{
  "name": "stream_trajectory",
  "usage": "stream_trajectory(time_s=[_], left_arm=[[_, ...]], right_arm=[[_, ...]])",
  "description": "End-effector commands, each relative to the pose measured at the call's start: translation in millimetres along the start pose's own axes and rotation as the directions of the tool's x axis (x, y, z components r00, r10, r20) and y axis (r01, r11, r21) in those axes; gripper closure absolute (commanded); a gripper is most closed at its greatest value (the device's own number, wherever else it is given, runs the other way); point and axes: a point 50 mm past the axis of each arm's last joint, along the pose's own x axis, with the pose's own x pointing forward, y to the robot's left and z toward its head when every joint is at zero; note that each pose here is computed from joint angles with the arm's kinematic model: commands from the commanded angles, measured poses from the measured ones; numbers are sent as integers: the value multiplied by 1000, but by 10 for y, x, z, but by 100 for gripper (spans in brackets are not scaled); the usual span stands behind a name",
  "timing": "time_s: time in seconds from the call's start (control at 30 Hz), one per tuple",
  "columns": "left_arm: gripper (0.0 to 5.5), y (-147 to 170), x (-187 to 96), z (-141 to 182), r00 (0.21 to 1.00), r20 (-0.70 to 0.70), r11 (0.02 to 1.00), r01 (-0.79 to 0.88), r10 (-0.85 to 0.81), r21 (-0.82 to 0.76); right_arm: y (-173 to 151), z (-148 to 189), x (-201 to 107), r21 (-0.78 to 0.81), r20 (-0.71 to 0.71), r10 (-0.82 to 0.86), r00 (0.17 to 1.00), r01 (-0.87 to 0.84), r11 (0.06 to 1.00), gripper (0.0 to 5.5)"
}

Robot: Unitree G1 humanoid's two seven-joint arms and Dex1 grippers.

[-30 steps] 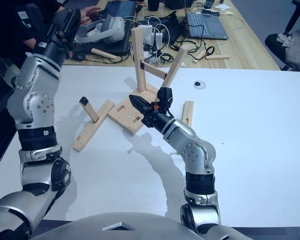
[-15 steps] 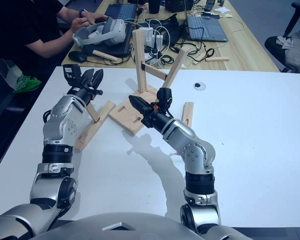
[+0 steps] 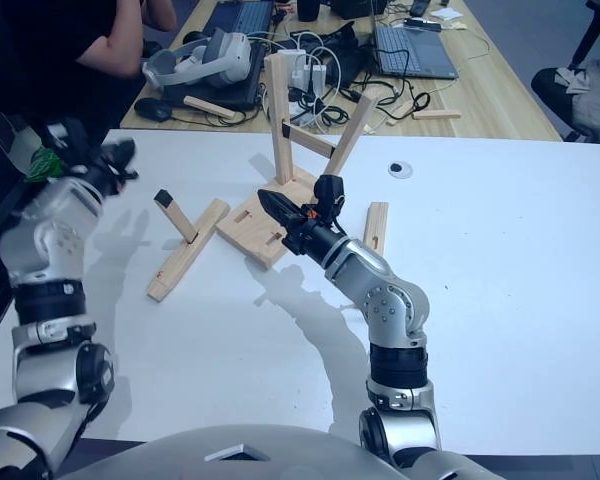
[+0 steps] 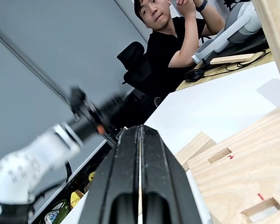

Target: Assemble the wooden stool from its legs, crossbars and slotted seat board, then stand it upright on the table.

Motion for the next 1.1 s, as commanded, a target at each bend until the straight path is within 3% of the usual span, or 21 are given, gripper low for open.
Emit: stream_trajectory(time_s=[0.03,0.3,0.47,0.57,0.8,1.1], left_arm=[[366,-431,-76,-149,982,-47,981,183,-180,65],[366,-736,-272,-515,950,-195,960,265,-244,91],[366,-613,-219,-402,969,-174,962,207,-175,181],[366,-517,-29,-270,972,-178,950,193,-151,246],[255,-318,437,-149,922,-340,912,290,-185,290],[129,-294,656,-191,879,-438,856,364,-186,367]], right_arm=[[-38,32,-21,6,24,-21,999,21,1000,550],[-81,119,-7,16,65,-34,997,33,999,550],[-82,70,-3,24,62,-37,997,36,999,550],[-85,55,5,22,61,-38,997,37,999,550],[-97,49,46,3,62,-36,997,36,999,550],[-128,32,40,-9,40,-27,999,27,1000,550]])
